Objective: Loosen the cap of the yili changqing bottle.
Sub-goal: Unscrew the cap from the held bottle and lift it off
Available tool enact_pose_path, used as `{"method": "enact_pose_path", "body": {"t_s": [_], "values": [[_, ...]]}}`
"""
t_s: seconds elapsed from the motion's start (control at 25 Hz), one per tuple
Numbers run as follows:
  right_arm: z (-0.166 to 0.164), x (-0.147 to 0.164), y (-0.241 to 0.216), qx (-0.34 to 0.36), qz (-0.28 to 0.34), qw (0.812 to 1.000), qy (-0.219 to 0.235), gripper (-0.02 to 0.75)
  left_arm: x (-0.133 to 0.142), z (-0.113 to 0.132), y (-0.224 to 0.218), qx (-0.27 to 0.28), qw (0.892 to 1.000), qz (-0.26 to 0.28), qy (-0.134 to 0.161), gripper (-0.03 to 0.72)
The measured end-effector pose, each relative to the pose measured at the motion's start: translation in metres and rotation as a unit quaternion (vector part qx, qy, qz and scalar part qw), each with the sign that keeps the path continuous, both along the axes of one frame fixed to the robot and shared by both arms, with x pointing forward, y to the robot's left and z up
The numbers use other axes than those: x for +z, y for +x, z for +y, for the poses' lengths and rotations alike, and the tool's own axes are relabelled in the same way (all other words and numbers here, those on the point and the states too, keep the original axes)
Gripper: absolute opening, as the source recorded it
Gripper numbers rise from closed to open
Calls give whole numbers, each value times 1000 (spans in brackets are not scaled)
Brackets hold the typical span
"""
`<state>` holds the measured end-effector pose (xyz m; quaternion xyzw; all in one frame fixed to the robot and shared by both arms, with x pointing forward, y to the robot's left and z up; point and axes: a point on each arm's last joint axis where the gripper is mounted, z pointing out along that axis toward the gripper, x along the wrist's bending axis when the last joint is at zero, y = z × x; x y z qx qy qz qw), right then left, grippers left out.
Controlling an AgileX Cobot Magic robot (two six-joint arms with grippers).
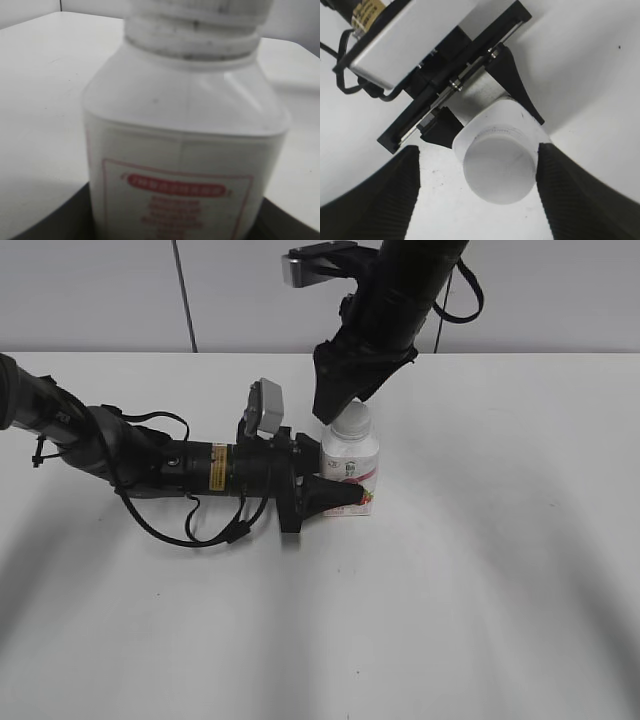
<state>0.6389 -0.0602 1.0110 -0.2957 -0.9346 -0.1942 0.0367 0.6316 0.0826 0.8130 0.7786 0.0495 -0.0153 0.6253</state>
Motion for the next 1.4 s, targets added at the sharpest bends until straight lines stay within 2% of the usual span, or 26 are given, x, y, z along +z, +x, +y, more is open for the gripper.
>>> {"method": "enact_pose_path", "body": {"t_s": [0.16, 0.32, 0.6, 0.76, 1.08, 1.4], "values": [[-1, 7, -2, -111, 41, 993, 11, 566, 0, 0, 0, 0, 1000, 0, 0, 393], [-1, 10, -2, -212, 81, 974, 18, 566, 0, 0, 0, -1, 1000, 0, 1, 393], [-6, 8, 0, -330, 108, 938, 1, 566, 0, 0, -1, -3, 1000, 1, 2, 393], [-9, 7, 1, -358, 106, 928, -8, 566, 0, 0, -1, -3, 1000, 4, 2, 393], [-7, 5, 1, -364, 114, 924, -5, 566, 0, 0, -1, -3, 1000, 6, 1, 393], [-4, -12, 4, -366, 135, 921, -12, 566, 0, 0, -1, -4, 1000, 6, 1, 393]]}}
